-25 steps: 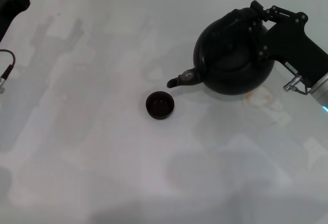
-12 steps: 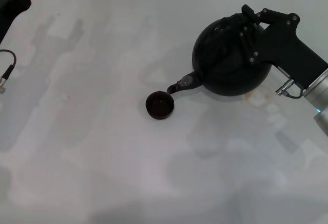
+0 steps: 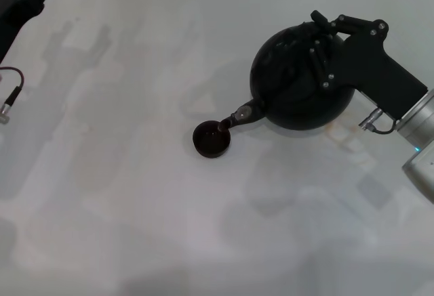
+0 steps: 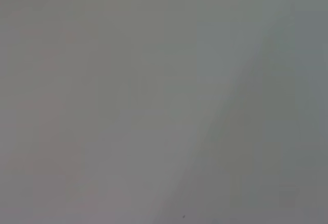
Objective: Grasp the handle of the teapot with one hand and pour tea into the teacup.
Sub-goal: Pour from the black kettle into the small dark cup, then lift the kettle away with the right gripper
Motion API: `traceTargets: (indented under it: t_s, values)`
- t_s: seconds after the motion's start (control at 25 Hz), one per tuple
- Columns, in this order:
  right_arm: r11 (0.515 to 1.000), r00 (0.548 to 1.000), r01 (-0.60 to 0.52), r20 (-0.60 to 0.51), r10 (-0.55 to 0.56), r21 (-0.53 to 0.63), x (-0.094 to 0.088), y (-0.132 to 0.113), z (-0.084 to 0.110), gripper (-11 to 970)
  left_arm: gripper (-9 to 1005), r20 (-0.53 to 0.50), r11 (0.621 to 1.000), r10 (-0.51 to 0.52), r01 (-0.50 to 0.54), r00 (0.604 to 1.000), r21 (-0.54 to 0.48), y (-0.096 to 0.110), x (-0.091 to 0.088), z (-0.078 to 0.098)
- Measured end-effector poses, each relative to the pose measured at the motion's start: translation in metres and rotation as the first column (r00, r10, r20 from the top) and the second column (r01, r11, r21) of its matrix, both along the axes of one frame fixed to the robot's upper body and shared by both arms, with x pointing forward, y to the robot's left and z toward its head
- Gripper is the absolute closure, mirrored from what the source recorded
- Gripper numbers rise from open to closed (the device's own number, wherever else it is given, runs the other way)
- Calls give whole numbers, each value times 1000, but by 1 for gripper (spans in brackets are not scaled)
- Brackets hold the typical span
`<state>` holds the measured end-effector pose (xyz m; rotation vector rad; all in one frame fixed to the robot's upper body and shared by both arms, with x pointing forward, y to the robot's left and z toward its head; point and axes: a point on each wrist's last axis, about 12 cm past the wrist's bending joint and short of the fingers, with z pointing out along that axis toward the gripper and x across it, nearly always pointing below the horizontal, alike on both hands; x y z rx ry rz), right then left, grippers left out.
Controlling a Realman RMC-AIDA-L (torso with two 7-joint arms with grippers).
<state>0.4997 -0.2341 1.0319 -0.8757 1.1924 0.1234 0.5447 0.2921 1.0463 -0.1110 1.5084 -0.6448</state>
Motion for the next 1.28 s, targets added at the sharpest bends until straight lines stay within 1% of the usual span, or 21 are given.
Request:
traceTargets:
  t_s: [0.68, 1.0, 1.28]
  values:
    - [995, 996, 5, 92, 5, -99, -1, 8, 0, 837, 130, -6, 1000, -2, 2, 1000, 4, 0, 0, -1]
    - [992, 993, 17, 121, -2, -128, 0, 9, 1, 840, 131, -5, 1000, -1, 1, 1000, 2, 0, 0, -1]
    - [989, 993, 22, 118, -4, -144, 1, 10, 0, 842, 130, -3, 1000, 0, 0, 1000, 4, 0, 0, -1]
